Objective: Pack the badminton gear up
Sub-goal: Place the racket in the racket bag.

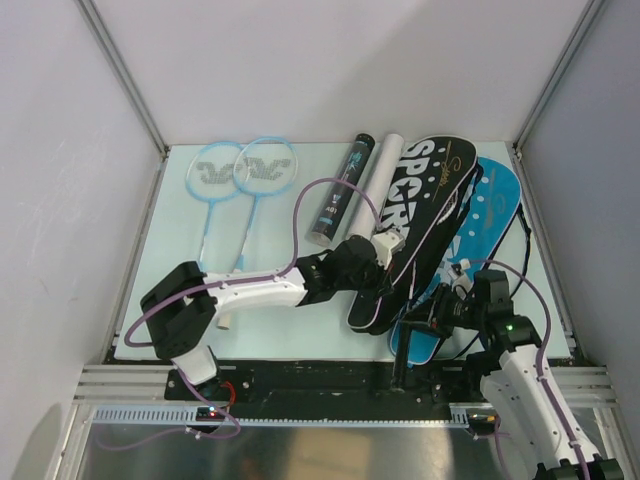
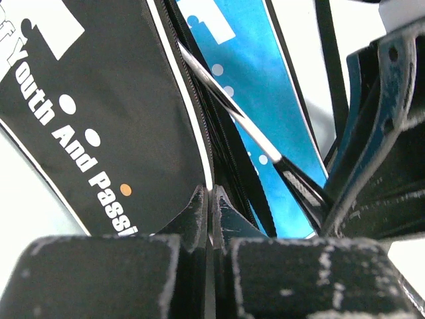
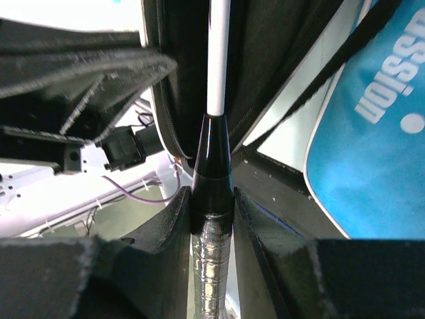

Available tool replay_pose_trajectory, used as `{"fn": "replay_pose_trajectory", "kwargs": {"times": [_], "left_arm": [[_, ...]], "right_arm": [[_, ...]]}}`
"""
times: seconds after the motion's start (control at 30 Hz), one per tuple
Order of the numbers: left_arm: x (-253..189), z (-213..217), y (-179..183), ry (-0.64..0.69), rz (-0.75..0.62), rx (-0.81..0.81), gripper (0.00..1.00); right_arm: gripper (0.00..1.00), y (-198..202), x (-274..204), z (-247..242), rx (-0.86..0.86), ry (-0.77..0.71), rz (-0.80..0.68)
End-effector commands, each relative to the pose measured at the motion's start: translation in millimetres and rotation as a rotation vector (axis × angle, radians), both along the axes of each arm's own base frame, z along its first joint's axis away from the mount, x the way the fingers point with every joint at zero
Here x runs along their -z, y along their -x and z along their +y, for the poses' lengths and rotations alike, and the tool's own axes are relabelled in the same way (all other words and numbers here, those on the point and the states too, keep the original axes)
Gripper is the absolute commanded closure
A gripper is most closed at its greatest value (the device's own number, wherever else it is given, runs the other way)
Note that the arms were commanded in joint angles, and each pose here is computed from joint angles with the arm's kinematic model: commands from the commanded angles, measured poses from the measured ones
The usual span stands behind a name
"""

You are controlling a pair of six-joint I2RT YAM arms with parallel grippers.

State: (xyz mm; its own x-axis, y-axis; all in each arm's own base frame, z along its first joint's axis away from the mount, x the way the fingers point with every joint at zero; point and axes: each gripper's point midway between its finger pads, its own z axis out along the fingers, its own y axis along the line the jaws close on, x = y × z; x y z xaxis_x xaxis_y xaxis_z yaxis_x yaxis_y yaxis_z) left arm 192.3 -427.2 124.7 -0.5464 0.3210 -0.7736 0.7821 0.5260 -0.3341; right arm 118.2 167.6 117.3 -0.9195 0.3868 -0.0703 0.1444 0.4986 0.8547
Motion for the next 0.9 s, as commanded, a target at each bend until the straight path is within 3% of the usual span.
{"fn": "replay_pose_trajectory", "kwargs": {"times": [0.0, 0.43, 0.87], "left_arm": [[-38.2, -10.9, 13.3, 0.108, -0.065, 0.075, 1.0], [-48.5, -12.0, 30.6, 0.196, 0.043, 0.061, 1.0], [-65.0, -10.8, 53.7, 0.279, 0.132, 0.047, 1.0]], "right_arm": [[1.0, -39.8, -25.0, -2.9, 0.046, -0.027, -0.193], [1.0, -122.3, -34.8, -22.2, 0.313, 0.017, -0.322], [1.0, -173.4, -13.8, -23.8, 0.484, 0.052, -0.313]]}}
